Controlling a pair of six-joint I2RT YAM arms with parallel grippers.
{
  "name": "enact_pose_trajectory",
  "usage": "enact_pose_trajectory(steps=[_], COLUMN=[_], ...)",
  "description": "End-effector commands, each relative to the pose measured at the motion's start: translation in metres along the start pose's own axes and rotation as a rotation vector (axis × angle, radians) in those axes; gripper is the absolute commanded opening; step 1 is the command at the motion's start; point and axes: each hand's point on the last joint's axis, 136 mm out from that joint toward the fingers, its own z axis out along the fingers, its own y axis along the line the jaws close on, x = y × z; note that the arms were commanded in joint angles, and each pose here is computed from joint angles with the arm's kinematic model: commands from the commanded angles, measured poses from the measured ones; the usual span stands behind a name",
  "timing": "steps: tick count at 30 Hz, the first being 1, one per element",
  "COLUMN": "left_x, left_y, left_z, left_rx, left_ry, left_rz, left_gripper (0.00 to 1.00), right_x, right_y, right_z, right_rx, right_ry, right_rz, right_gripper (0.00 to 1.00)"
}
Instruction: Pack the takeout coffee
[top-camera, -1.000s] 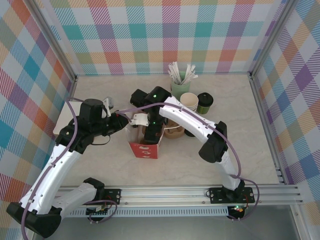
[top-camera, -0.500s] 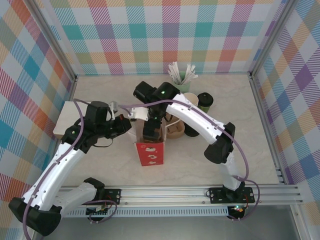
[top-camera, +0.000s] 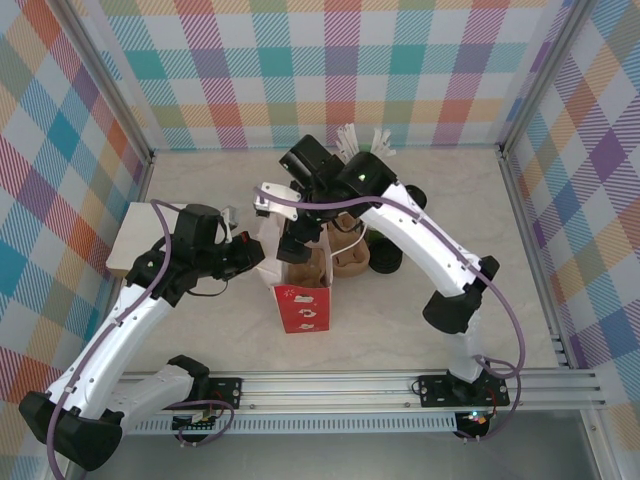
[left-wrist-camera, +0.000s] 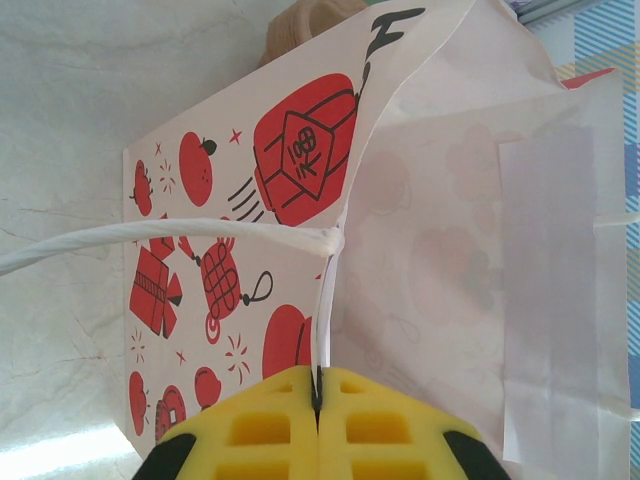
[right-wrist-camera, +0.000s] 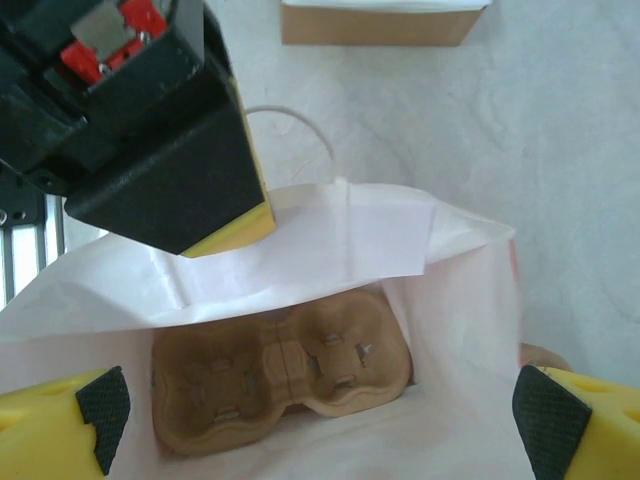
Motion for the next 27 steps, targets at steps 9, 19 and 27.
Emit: enact_pose_trajectory(steps=[9, 19, 27], left_x=[-0.005, -0.019, -0.041], left_y=[-0.025, -0.043, -0.054], left_z=[-0.014, -0.04, -0.072], left_rx=[0.064, 0.056, 0.017], left_ry=[0.009, -0.036, -0.149], left_rz=[0.009, 0.086, 0.206], left_gripper=[0.38, 0.71, 0.82], right_x=[-0.005, 0.056, 0.132], right_y=[-0.036, -0.045, -0.031], right_z=[-0.095, -0.135, -0.148], right_rx=[0.289, 0.428, 0.522], right_ry=[-0.17, -0.294, -0.362], right_rz=[0.257, 0.603, 0.808], right_gripper=[1.0, 1.0, 1.0])
